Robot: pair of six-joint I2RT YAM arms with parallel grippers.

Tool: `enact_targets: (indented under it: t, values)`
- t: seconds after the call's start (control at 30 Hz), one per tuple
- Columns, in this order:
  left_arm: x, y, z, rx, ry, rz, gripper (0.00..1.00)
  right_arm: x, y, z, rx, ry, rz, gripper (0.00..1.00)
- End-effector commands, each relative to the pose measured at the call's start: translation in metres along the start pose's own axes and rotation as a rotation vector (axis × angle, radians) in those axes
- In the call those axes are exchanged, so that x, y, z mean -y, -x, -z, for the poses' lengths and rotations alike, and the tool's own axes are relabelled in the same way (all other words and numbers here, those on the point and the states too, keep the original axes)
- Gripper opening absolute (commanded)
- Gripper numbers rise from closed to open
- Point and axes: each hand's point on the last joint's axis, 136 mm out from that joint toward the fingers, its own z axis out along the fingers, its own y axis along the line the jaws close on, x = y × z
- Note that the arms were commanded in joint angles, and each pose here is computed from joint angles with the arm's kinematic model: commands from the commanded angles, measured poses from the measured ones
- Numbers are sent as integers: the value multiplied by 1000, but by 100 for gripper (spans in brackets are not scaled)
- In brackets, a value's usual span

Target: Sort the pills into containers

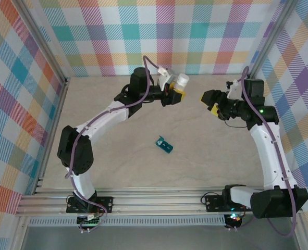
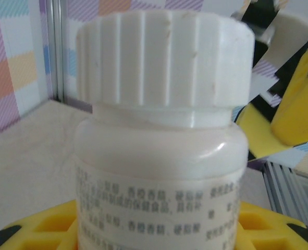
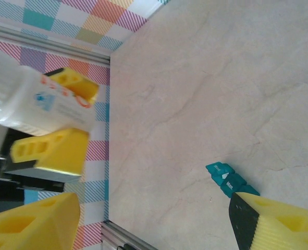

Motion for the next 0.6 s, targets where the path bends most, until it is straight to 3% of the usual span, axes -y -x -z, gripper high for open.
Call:
enact_targets:
  t: [0.0, 0.43, 0.57]
  values:
    - [12, 31, 13, 31, -25, -29, 0, -6, 7, 7, 17, -16, 42, 76]
    - [8, 54, 15, 234, -27, -14, 0, -55, 37, 28, 159, 105, 242, 76]
    - [14, 48, 16, 235, -39, -52, 0, -80, 48, 36, 190, 161, 325, 75]
